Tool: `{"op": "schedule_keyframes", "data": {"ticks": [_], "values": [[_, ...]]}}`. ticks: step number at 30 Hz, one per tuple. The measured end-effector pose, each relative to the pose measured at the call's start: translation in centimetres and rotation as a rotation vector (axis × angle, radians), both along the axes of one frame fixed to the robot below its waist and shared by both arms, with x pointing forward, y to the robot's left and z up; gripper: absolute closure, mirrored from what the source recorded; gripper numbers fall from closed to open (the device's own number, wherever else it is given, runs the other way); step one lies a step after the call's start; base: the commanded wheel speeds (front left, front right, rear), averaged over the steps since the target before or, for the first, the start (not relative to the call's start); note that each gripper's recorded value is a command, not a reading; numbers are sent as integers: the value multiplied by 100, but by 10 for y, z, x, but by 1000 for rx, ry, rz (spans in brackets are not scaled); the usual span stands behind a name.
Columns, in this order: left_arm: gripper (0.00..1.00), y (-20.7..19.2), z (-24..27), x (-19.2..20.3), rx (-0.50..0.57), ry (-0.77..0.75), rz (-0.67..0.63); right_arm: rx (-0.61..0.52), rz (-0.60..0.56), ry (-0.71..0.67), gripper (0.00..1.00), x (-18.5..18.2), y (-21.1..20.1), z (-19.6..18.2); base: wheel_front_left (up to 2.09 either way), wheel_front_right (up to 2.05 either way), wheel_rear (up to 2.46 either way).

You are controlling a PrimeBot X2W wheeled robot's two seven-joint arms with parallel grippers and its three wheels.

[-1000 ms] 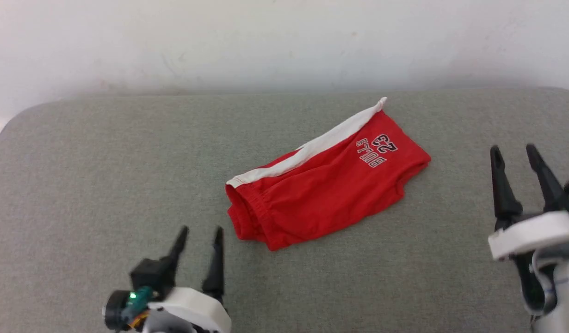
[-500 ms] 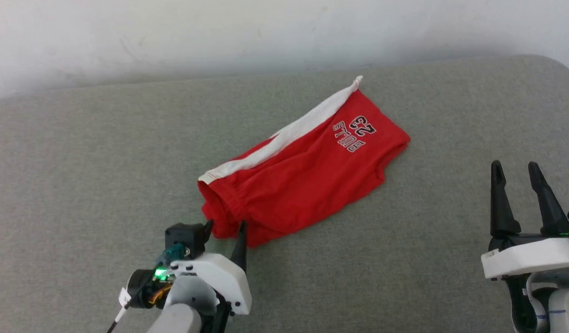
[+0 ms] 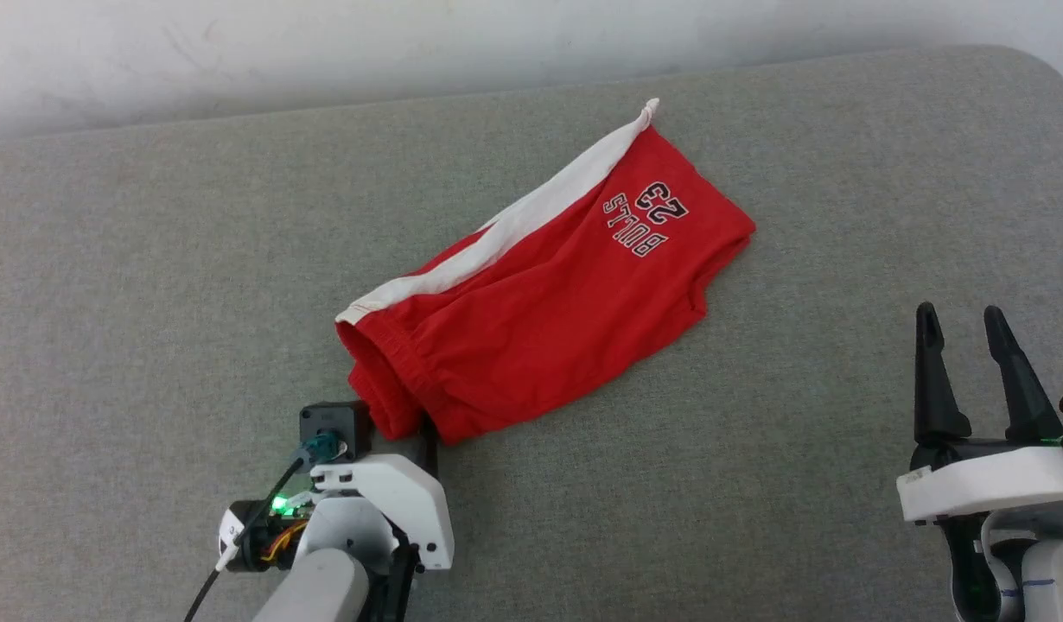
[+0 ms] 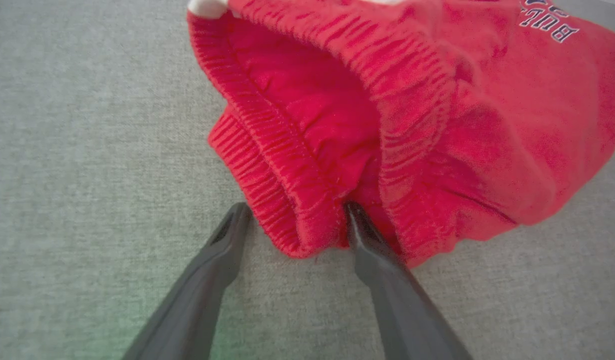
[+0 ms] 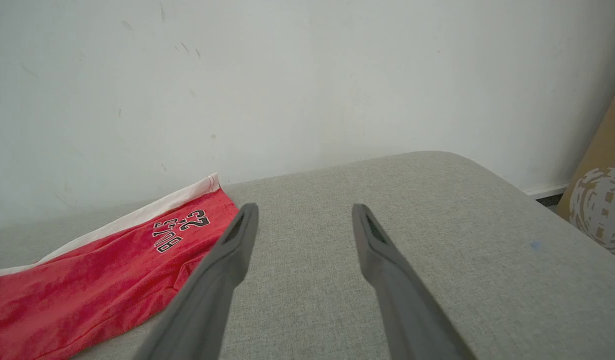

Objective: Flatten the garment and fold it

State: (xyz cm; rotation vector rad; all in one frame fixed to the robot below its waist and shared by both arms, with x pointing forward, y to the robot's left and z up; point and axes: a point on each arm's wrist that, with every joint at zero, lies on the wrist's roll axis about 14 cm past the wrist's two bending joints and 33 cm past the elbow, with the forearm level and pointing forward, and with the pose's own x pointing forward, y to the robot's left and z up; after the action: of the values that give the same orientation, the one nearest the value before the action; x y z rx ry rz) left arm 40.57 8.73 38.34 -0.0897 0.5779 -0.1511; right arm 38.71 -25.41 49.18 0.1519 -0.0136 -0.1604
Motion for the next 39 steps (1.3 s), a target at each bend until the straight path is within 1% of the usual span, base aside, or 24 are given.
{"op": "schedule_keyframes", "data": {"ticks": [2,3,4,5,10,13,17,20,22,23,28,33,39], "values": [[0,-1,-1,0,-8,6,-7,1,4,4,0,2,1,-2,0,0,0],[6,-2,-2,0,-15,11,-11,2,7,5,0,3,2,-2,0,0,0],[98,-4,-2,0,-23,13,-24,2,10,4,0,4,3,-2,0,0,0],[100,-6,-1,0,-34,15,-33,2,13,4,0,6,4,-2,0,0,0],[100,-12,3,0,-79,-2,-60,-12,31,19,0,12,9,-3,0,0,0],[100,-10,10,0,-91,-44,-53,-32,75,65,0,19,19,-7,0,0,0],[100,-7,21,0,-107,-101,-40,-54,172,226,0,35,37,-26,0,0,0],[100,-6,30,-1,-116,-142,-46,-36,238,349,0,52,52,-39,0,0,0],[100,-7,34,-2,-122,-156,-53,-1,259,421,0,67,58,-44,0,0,0],[100,-9,35,-3,-124,-161,-61,-1,267,456,0,74,59,-46,0,0,0],[100,-15,37,-4,-142,-179,-75,88,261,592,0,107,63,-60,0,0,0],[100,-17,38,-1,-144,-197,-75,66,250,705,0,127,66,-80,0,0,0],[100,-14,34,-2,-138,-194,-67,-23,277,843,0,126,76,-115,0,0,0]]}}
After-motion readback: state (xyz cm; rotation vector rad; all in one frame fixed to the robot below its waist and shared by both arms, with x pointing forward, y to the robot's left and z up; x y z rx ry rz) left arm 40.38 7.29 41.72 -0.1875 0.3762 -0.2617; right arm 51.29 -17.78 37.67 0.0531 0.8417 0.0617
